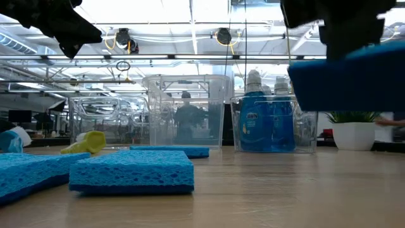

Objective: Pick & Place Kitchen Sink Supplies
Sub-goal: Put the blue sponge into the left transparent bin

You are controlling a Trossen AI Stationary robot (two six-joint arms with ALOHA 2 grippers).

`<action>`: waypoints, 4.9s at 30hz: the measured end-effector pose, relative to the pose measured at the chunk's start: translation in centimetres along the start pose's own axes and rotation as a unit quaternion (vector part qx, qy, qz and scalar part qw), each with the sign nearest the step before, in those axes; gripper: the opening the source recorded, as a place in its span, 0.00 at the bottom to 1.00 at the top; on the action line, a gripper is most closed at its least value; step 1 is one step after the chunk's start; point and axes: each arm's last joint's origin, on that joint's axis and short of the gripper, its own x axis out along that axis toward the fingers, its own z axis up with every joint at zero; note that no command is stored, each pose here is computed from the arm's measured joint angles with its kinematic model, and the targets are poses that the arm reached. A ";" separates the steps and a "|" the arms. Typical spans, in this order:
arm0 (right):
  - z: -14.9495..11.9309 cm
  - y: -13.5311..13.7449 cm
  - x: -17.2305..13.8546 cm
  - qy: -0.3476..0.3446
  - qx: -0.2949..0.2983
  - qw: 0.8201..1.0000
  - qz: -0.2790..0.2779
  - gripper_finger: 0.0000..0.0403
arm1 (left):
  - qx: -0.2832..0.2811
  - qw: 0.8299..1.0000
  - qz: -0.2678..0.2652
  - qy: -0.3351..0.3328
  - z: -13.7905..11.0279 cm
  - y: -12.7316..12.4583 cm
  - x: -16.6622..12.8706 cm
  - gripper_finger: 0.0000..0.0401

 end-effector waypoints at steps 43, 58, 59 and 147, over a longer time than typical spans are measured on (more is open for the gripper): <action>8.2 3.9 -9.8 -0.151 -0.258 0.801 0.518 0.00 | -0.014 1.000 -0.007 -0.018 0.4 -0.1 0.0 0.19; 11.0 1.5 -9.3 -0.231 -0.224 0.848 0.422 0.00 | -0.050 0.986 -0.049 -0.148 2.9 -0.8 -0.5 0.19; 11.3 1.1 -9.4 -0.237 -0.221 0.849 0.418 0.00 | -0.052 0.985 -0.052 -0.157 3.1 -0.8 -0.5 0.19; 19.3 -5.0 -8.2 -0.265 -0.287 0.785 0.481 0.42 | -0.144 0.988 -0.010 -0.046 6.2 -2.3 8.0 0.02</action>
